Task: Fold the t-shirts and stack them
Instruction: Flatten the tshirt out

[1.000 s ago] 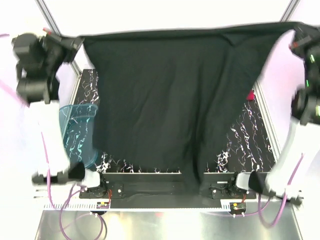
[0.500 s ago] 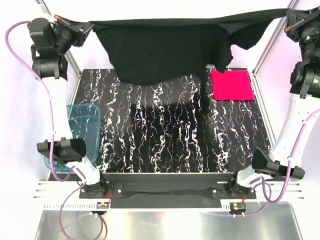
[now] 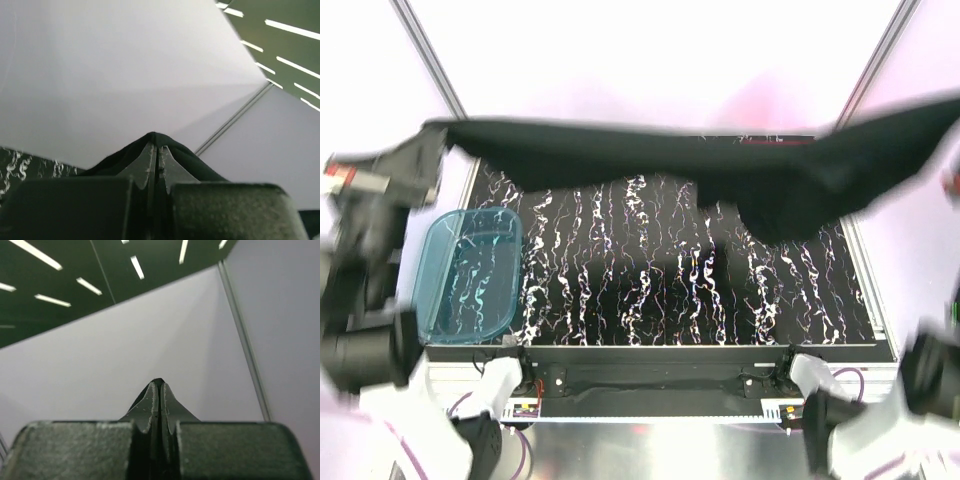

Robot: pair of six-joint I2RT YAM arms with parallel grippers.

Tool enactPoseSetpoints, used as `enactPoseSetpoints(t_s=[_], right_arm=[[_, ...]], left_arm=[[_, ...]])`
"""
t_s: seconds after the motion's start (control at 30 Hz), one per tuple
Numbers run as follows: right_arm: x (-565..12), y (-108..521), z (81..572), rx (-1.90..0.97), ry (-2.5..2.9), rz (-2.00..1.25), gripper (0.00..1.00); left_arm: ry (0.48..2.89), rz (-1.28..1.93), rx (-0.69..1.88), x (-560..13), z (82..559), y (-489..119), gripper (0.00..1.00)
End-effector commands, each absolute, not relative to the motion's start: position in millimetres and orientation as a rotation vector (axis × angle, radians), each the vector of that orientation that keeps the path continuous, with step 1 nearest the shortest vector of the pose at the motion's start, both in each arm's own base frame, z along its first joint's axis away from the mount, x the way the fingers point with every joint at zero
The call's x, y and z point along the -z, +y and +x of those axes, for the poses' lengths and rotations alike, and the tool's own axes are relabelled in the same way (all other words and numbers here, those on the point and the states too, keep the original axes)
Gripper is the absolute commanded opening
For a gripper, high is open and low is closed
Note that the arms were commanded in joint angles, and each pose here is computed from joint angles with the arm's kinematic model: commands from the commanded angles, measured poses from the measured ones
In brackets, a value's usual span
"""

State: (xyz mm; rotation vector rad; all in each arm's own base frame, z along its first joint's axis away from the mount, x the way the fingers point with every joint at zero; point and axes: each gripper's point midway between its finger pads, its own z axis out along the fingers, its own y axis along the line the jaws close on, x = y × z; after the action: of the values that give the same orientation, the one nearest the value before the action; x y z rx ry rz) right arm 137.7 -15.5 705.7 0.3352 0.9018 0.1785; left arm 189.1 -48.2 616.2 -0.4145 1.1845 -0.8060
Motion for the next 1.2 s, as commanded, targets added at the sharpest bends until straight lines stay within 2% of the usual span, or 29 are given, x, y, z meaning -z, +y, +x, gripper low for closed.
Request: enactPoseSetpoints(t_s=[0.0,0.13,0.3,0.37,0.5,0.53,0.6,0.7,0.87,0.97,1.17], right_arm=[[-712,-21,98,-0.078,0.828,0.364,0.00],[-713,-15,81,-0.043,0.826,0.336,0.00],[-690,-27,125,-0.068,0.916,0.363,0.00],[-647,-36,186,-0.118,1.065,0.381,0.00],[-595,-49,247,-0.180,1.184,0.421,0.00],[-558,-55,274,-0.197,1.265,0.453,0.00],[-530,-61,301,-0.222,1.312,0.471,0.00],[-443,-73,350,-0.265,1.466,0.549,0.00],[-367,-73,394,-0.294,1.604,0.570,0.00],[-343,-79,418,-0.262,1.685,0.575,0.00],[-393,-86,439,-0.253,1.631,0.556,0.00]], left_arm=[[1.182,-0.487,0.657,-607,174,-28,0.00],[1.160,-0.496,0.630,-611,159,-25,0.00],[1.253,-0.519,0.697,-584,206,-29,0.00],[1.335,-0.547,0.718,-557,242,-28,0.00],[1.479,-0.607,0.715,-493,299,-22,0.00],[1.496,-0.599,0.713,-481,316,-20,0.00],[1.596,-0.620,0.707,-433,342,-23,0.00],[1.736,-0.620,0.685,-365,381,-32,0.00],[1.937,-0.606,0.663,-278,436,-53,0.00],[1.939,-0.552,0.636,-283,460,-65,0.00],[1.827,-0.482,0.681,-360,486,-83,0.00]])
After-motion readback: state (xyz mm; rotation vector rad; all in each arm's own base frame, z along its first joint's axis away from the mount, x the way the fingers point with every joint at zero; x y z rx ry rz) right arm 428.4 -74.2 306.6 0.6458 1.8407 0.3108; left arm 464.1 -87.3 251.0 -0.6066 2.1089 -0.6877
